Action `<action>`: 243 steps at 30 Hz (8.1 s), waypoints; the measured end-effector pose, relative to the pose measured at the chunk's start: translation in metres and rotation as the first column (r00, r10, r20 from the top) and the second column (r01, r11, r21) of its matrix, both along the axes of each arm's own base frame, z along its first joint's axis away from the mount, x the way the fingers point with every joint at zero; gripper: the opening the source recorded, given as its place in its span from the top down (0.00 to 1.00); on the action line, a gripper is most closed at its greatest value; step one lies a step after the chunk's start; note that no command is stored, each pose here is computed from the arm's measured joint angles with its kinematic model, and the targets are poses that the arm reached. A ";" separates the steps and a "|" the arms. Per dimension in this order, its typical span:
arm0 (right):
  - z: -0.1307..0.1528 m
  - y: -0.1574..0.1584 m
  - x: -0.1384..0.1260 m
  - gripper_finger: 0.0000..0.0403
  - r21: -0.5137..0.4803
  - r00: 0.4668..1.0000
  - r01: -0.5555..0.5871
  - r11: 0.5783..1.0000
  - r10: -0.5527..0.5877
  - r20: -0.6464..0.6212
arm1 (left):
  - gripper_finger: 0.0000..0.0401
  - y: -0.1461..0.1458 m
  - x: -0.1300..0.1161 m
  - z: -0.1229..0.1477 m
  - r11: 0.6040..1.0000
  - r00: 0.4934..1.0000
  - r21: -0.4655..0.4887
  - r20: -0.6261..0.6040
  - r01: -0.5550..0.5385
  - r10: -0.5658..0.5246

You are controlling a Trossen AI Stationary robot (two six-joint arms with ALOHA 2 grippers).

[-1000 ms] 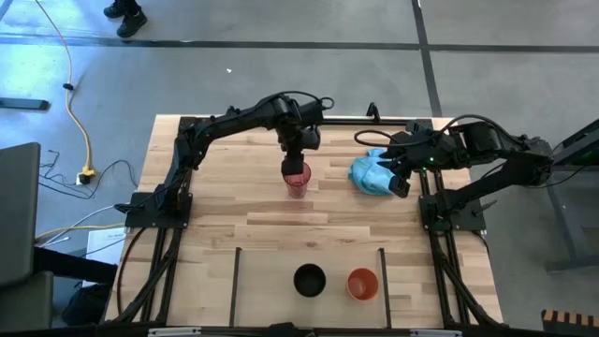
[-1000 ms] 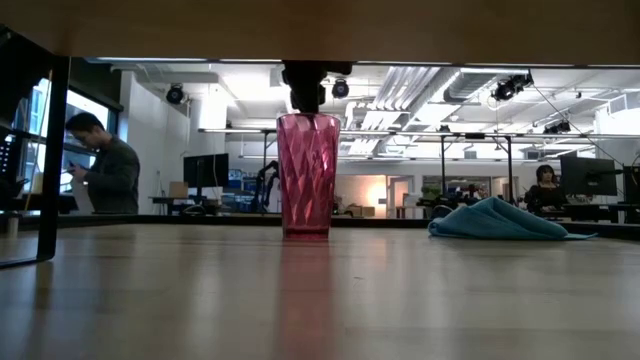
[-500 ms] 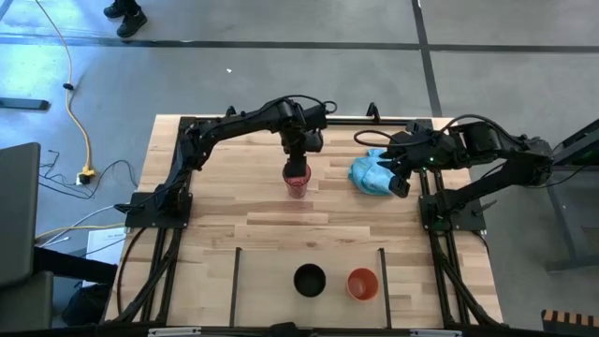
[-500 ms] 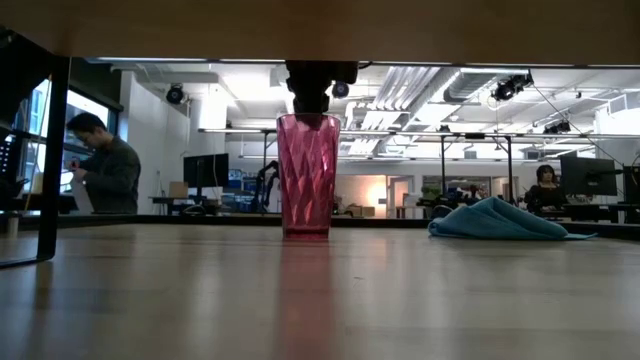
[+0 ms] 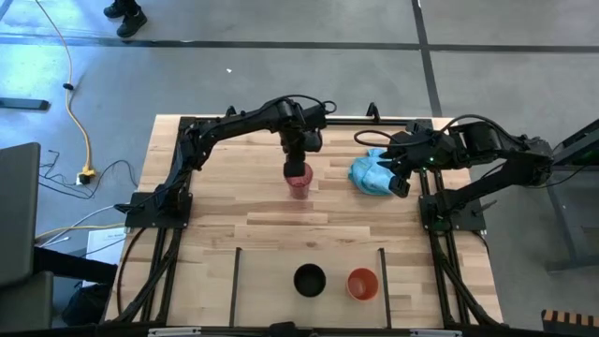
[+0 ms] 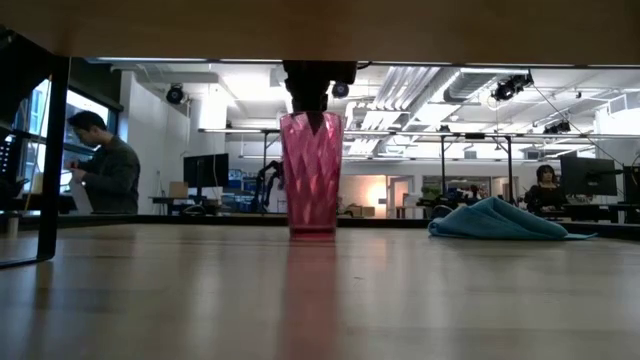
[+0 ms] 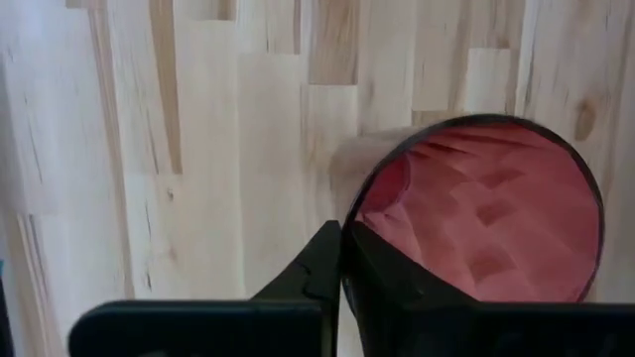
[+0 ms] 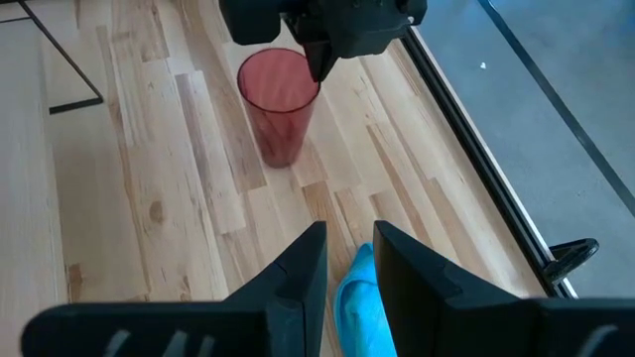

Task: Stack small to large cups/mugs on shelf
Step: Put the red cup on the shelf

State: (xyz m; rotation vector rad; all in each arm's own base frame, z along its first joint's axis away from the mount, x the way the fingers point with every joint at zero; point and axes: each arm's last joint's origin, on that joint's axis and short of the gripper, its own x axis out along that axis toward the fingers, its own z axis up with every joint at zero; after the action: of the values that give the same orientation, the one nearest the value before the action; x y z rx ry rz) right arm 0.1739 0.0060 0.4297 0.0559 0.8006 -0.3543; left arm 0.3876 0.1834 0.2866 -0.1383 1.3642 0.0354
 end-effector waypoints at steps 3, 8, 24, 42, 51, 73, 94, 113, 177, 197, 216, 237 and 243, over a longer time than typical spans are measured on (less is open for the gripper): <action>0.000 0.000 0.000 0.81 0.000 1.000 0.000 1.000 0.000 0.000 | 0.98 0.000 -0.001 0.000 1.000 1.000 -0.002 -0.012 0.000 0.000; 0.000 0.000 0.000 0.81 0.000 1.000 0.000 1.000 0.000 0.000 | 0.99 -0.001 -0.004 0.000 1.000 0.999 0.006 -0.044 -0.004 0.005; 0.000 0.000 0.000 0.81 0.005 1.000 0.005 1.000 -0.005 0.002 | 1.00 -0.011 -0.026 0.036 1.000 0.998 0.011 -0.065 -0.025 0.025; -0.001 0.001 -0.001 0.81 0.035 1.000 0.002 0.999 -0.002 -0.006 | 1.00 -0.035 -0.073 0.116 0.987 0.977 0.040 0.157 -0.155 0.147; -0.001 0.001 -0.001 0.81 0.035 1.000 0.002 0.999 -0.002 -0.006 | 1.00 -0.056 -0.105 0.152 0.976 0.943 0.034 0.269 -0.215 0.198; -0.001 0.001 -0.001 0.81 0.035 1.000 0.003 0.999 -0.003 -0.006 | 1.00 -0.126 -0.158 0.203 0.982 0.877 -0.088 0.443 -0.166 0.187; 0.001 0.001 0.001 0.81 0.033 1.000 0.001 0.999 -0.002 0.022 | 1.00 -0.180 -0.194 0.175 0.949 0.922 -0.246 0.286 -0.195 0.263; 0.005 0.001 0.005 0.81 0.033 0.997 -0.005 0.999 0.003 0.077 | 1.00 -0.217 -0.194 0.173 0.933 0.945 -0.321 0.222 -0.161 0.239; 0.005 0.001 0.006 0.81 -0.021 0.996 -0.059 0.998 0.060 0.062 | 1.00 -0.271 -0.107 0.140 0.951 0.988 -0.292 0.089 -0.097 0.129; 0.005 0.001 0.006 0.81 -0.034 0.996 -0.071 0.997 0.073 0.056 | 1.00 -0.283 -0.099 0.130 0.962 0.988 -0.250 0.075 -0.110 0.133; 0.005 0.001 0.006 0.81 -0.039 0.995 -0.075 0.996 0.077 0.058 | 1.00 -0.283 -0.098 0.130 0.955 0.987 -0.267 0.059 -0.127 0.147; 0.005 0.001 0.006 0.81 -0.037 0.995 -0.073 0.997 0.075 0.059 | 0.98 -0.284 -0.099 0.130 0.946 0.990 -0.300 0.034 -0.120 0.137; 0.005 0.001 0.006 0.81 -0.035 0.996 -0.070 0.997 0.072 0.061 | 0.93 -0.284 -0.099 0.130 0.948 0.989 -0.294 0.038 -0.123 0.140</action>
State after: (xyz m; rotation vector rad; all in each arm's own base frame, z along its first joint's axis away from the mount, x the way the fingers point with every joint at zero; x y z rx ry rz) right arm 0.1803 0.0071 0.4352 0.0075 0.7335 -0.2966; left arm 0.2889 -0.1001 0.4165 -0.4756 1.2940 -0.0586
